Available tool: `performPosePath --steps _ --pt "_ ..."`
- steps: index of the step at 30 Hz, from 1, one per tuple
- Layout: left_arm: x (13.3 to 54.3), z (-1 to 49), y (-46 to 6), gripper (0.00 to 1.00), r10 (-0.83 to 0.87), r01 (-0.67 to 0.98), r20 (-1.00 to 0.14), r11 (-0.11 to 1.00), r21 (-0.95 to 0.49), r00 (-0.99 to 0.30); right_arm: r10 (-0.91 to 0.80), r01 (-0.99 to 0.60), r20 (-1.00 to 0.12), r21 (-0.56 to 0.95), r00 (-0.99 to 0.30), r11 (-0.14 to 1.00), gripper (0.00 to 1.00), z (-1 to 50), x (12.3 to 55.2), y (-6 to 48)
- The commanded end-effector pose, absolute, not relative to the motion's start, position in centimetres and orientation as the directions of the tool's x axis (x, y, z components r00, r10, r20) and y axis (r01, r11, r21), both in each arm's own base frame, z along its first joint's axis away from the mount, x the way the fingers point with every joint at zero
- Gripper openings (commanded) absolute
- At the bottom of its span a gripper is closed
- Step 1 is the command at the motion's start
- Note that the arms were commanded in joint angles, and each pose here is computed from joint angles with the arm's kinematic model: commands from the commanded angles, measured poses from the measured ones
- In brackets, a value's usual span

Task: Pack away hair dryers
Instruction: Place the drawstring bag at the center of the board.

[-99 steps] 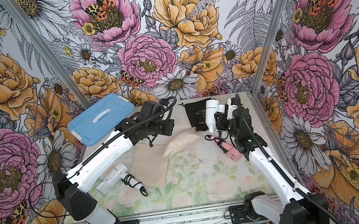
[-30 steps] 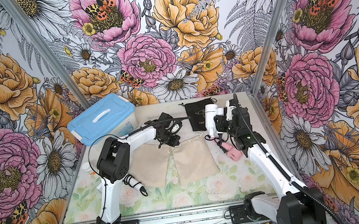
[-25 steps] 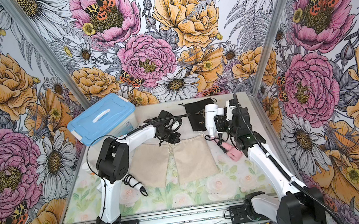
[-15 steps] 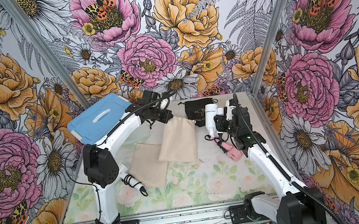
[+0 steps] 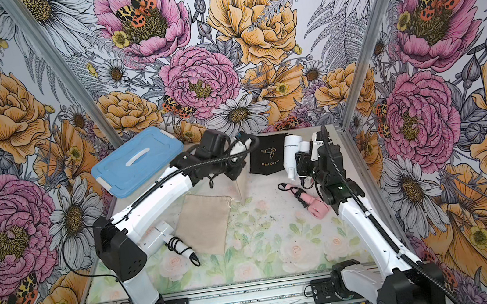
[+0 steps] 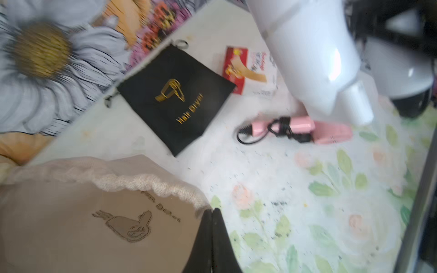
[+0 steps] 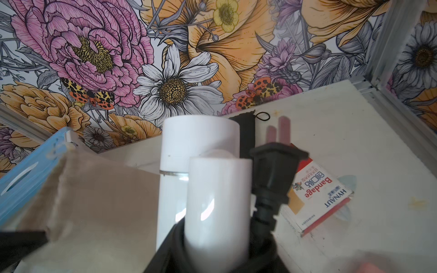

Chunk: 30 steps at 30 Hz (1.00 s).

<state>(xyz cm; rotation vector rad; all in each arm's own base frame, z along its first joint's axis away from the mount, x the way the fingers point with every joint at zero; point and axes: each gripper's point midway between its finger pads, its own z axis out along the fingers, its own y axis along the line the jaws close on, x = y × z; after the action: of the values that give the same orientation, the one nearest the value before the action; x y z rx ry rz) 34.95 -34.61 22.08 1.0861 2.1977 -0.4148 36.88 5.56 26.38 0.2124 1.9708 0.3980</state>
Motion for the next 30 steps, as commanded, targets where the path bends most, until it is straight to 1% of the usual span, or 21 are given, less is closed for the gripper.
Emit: performPosePath --steps 1,4,8,11,13,14,15,16,18,23,28,30 --pt "34.6 20.3 -34.5 0.00 0.556 0.763 -0.679 0.647 -0.009 -0.479 0.339 -0.026 -0.893 0.363 -0.297 0.932 0.22 29.7 36.5 4.4" --pt "33.7 17.8 -35.1 0.00 0.550 0.759 -0.659 0.649 -0.049 -0.513 0.344 -0.017 -0.893 0.365 -0.289 0.931 0.22 29.7 36.2 4.1" --pt "33.0 17.4 -35.9 0.00 0.508 0.751 -0.673 0.651 -0.108 -0.537 0.350 -0.013 -0.889 0.371 -0.295 0.929 0.22 29.3 36.0 4.0" --pt "32.2 17.6 -37.0 0.26 0.486 0.760 -0.683 0.631 -0.158 -0.545 0.354 -0.009 -0.885 0.374 -0.301 0.927 0.22 28.9 35.9 3.9" --pt "31.7 18.0 -37.8 0.50 0.483 0.772 -0.692 0.612 -0.171 -0.536 0.355 -0.010 -0.885 0.375 -0.301 0.927 0.22 28.9 35.9 4.0" --pt "31.4 18.5 -38.1 0.59 0.480 0.778 -0.699 0.603 -0.176 -0.530 0.355 -0.010 -0.885 0.375 -0.301 0.927 0.22 29.0 35.9 3.9" --pt "31.2 19.2 -38.2 0.65 0.471 0.783 -0.712 0.595 -0.180 -0.521 0.355 -0.012 -0.885 0.376 -0.302 0.926 0.22 29.0 35.9 4.0" --pt "31.0 19.9 -38.4 0.68 0.457 0.787 -0.727 0.587 -0.187 -0.513 0.355 -0.012 -0.885 0.376 -0.302 0.927 0.22 29.0 35.9 3.9" --pt "30.8 21.6 -38.8 0.72 0.422 0.796 -0.753 0.565 -0.218 -0.505 0.356 -0.012 -0.884 0.377 -0.304 0.926 0.22 28.9 36.0 3.9" --pt "30.4 24.4 -40.1 0.75 0.373 0.811 -0.786 0.522 -0.262 -0.494 0.359 -0.011 -0.881 0.381 -0.308 0.925 0.22 28.8 36.2 3.9" --pt "31.3 25.5 -41.0 0.76 0.344 0.807 -0.799 0.524 -0.272 -0.493 0.361 -0.012 -0.881 0.383 -0.307 0.924 0.22 29.0 36.2 3.9" --pt "31.7 26.1 -40.6 0.76 0.329 0.795 -0.807 0.547 -0.261 -0.491 0.361 -0.014 -0.881 0.383 -0.307 0.924 0.22 29.0 36.3 3.9"
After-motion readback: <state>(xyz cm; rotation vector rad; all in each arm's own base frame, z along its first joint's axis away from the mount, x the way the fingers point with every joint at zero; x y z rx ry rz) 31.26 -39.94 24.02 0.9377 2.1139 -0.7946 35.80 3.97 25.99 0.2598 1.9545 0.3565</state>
